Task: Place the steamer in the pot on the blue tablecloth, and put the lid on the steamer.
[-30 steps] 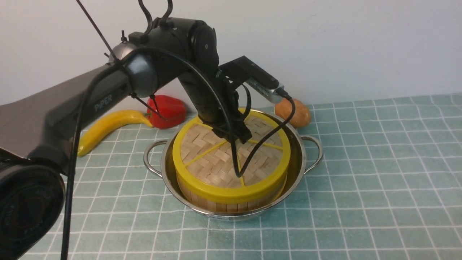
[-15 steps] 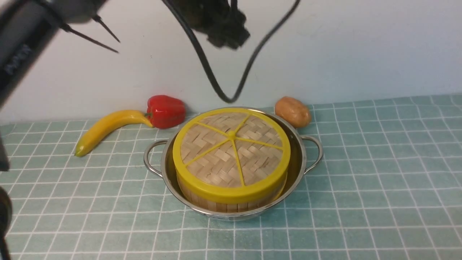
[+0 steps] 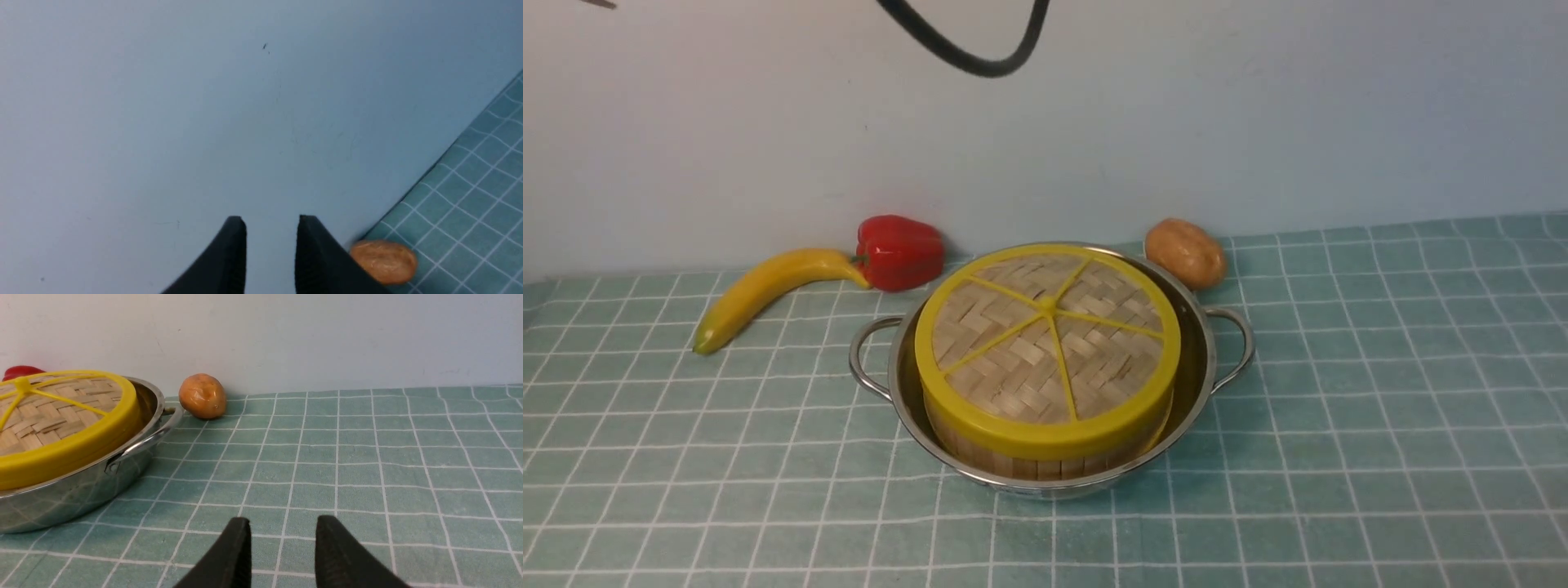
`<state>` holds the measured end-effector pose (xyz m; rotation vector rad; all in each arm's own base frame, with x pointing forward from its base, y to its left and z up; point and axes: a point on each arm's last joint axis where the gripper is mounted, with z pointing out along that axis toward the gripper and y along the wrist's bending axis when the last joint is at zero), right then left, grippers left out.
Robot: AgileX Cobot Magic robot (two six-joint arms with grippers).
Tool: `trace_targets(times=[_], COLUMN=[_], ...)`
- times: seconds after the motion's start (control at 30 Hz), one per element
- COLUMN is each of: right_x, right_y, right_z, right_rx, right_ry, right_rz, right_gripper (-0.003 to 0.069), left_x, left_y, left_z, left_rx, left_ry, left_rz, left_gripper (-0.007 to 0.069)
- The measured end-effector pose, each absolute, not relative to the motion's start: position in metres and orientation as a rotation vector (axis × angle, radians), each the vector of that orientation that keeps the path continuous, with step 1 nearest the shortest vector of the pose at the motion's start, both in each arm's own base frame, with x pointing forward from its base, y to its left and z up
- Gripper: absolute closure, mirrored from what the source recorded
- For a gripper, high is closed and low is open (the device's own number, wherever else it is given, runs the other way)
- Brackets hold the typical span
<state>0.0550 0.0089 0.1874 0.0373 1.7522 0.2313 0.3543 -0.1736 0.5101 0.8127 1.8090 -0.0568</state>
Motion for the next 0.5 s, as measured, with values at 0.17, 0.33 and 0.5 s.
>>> trace_targets(times=[0.17,0.33,0.5], right_x=[0.055,0.055,0.055], right_y=[0.009,0.009,0.009], right_z=[0.187,0.187,0.187], right_rx=[0.037,0.037,0.037], right_ry=[1.752,1.752,1.752], right_rz=[0.231,0.231,0.231], right_gripper=[0.0417,0.0417,0.0417], left_x=[0.332,0.275,0.215], left_y=[-0.163,-0.121,-0.067], left_z=[0.497,0.457,0.394], left_rx=[0.841,0.807,0.625], left_ry=[1.876,1.895,1.843], left_rz=[-0.055,-0.014,0.015], left_gripper=[0.0456,0.0456,0.0445])
